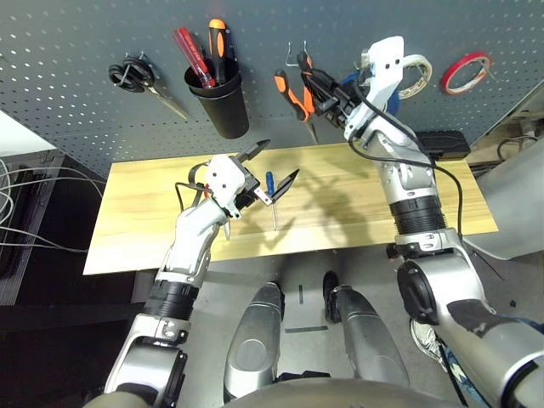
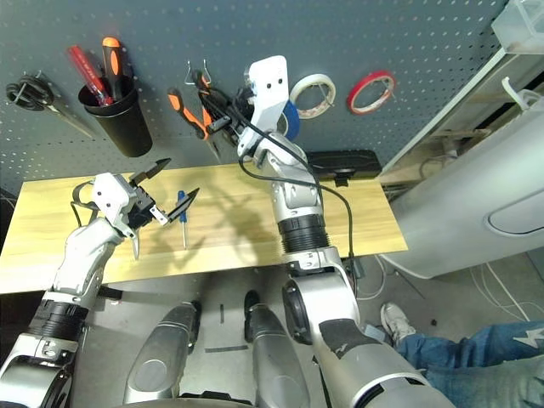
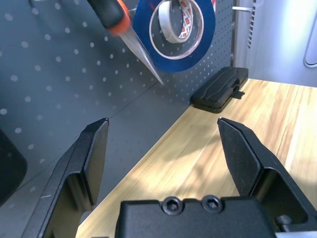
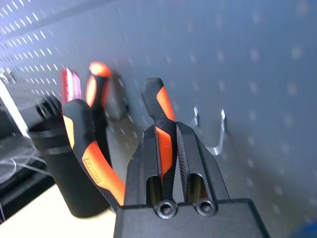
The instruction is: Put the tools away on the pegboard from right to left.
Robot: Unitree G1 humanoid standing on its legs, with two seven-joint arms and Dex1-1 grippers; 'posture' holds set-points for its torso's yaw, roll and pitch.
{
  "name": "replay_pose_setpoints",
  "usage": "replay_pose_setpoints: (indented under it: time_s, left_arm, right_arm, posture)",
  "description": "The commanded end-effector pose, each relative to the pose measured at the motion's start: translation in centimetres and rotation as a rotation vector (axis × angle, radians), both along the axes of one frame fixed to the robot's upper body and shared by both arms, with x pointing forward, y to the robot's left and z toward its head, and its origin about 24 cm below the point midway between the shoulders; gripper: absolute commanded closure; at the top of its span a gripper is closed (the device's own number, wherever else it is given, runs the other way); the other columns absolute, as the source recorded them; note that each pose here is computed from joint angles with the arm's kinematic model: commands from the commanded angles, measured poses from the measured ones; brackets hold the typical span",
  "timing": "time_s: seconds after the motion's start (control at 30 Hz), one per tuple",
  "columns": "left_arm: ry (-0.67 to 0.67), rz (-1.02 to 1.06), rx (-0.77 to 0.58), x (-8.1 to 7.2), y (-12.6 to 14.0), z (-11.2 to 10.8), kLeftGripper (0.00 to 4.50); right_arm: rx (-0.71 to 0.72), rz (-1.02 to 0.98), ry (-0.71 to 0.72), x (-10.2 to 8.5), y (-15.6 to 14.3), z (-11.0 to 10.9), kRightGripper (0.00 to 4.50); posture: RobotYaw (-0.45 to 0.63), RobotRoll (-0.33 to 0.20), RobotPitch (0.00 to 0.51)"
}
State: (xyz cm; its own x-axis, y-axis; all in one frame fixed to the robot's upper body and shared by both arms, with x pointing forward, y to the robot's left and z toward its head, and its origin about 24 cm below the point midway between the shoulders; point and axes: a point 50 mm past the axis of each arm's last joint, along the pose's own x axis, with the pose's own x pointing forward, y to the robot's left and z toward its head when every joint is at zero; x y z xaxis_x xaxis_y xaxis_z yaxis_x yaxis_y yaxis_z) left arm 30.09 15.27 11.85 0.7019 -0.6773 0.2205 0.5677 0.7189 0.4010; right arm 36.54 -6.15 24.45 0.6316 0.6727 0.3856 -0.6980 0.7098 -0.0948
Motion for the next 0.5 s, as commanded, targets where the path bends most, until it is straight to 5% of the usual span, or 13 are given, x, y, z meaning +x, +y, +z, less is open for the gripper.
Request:
replay_pose_setpoints:
  time_s: [0.03, 0.5]
  left_arm:
    - [0.023, -0.007, 0.015, 0.0, 0.0, -0.7, 0.0]
    - [-0.005, -0.034, -0.04, 0.2, -0.6, 0.3, 0.0]
  right_arm:
    - [0.063, 0.016, -0.037, -0.3, 0.3, 1.5, 4.24]
    - [0.218, -0.093, -0.305, -0.4, 0.6, 6.4, 4.24]
  posture:
    - [0.18, 0.0, 0.233]
    - [0.18, 0.0, 0.239]
